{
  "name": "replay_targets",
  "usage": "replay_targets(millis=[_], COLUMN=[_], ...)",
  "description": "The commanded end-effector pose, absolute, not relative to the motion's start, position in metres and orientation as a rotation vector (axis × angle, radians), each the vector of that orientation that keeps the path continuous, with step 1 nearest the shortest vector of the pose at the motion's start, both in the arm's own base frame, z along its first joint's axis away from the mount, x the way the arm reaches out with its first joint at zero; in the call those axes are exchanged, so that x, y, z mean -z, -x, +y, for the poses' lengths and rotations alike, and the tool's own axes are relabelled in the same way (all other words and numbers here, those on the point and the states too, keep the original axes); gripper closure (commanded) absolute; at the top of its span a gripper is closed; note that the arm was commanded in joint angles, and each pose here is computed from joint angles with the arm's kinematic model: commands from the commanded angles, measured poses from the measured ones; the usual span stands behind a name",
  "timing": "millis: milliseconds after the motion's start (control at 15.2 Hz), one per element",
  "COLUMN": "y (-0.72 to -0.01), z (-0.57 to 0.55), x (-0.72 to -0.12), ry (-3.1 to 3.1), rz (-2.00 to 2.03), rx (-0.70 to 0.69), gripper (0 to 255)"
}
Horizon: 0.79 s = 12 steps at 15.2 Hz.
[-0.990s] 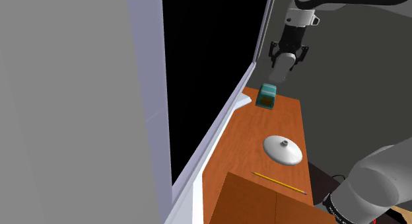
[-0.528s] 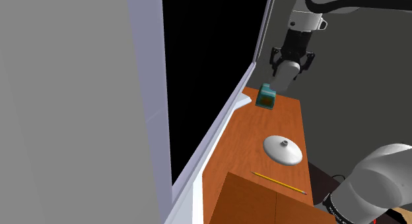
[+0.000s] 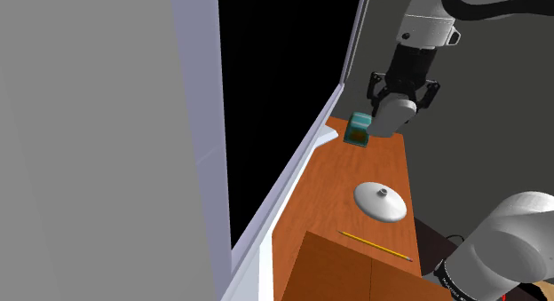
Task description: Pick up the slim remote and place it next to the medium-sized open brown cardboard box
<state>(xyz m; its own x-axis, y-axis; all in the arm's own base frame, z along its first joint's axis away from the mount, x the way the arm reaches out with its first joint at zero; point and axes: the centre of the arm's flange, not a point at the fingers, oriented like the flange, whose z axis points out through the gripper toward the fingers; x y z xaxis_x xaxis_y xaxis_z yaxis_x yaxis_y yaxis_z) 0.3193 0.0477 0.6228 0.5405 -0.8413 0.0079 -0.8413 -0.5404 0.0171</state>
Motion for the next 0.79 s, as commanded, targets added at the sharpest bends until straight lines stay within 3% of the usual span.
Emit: replay_targets(millis=[0, 726], y=[-0.304, -0.217], z=[0.07, 0.186], x=[-0.624, -0.625], ry=[-2.74, -2.74], rz=[-1.498, -1.498], rx=[0.002, 0.002], gripper=[255, 255])
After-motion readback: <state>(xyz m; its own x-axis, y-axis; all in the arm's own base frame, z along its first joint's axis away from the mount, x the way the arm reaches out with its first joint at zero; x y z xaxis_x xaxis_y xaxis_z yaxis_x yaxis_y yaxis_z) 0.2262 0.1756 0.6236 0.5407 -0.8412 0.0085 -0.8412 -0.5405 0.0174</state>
